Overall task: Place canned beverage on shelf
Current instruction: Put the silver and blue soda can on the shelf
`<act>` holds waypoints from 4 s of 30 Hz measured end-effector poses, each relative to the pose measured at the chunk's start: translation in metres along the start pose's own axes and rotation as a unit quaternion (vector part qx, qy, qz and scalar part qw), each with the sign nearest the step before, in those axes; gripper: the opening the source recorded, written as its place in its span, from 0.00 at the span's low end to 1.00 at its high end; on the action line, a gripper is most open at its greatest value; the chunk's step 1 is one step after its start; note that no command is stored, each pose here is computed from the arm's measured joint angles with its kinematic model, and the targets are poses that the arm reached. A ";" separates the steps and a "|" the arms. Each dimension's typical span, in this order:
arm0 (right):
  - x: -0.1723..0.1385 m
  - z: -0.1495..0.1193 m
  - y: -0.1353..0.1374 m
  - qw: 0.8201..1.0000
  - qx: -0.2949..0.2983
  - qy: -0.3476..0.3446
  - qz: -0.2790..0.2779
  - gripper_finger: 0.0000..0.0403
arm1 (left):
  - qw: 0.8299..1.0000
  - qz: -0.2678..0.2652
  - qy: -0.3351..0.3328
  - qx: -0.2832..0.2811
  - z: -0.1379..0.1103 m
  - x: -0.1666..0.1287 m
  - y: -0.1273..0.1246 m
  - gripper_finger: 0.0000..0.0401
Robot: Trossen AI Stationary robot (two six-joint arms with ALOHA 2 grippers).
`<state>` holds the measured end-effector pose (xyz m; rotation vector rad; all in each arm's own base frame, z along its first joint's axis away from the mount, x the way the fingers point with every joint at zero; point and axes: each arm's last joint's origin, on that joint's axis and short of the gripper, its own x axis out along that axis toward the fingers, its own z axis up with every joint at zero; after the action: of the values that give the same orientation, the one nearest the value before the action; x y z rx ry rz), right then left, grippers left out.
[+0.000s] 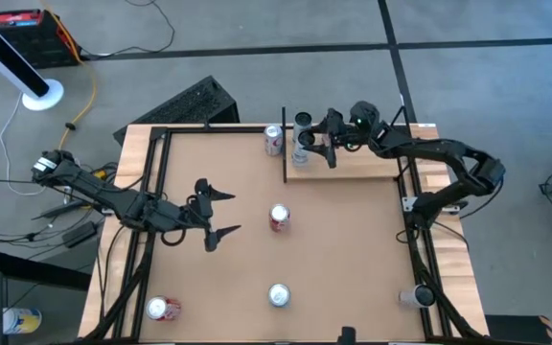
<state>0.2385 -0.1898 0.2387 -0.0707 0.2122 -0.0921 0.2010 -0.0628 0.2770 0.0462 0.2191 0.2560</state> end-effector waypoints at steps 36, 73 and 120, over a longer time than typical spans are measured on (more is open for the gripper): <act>-0.006 0.008 0.018 0.999 0.008 0.031 -0.003 0.68 | 1.000 0.000 0.010 -0.002 -0.002 0.000 0.000 0.97; 0.010 0.001 0.026 0.998 0.001 0.051 -0.024 0.68 | 1.000 -0.013 0.011 0.003 -0.002 0.000 -0.001 0.97; 0.009 0.016 0.051 0.997 -0.021 0.053 -0.042 0.68 | 1.000 -0.024 0.013 -0.014 -0.003 0.000 -0.001 0.97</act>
<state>0.2551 -0.1394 0.2481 -0.1172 0.3169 -0.1759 0.2007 -0.0641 0.2745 0.0098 0.2429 0.2118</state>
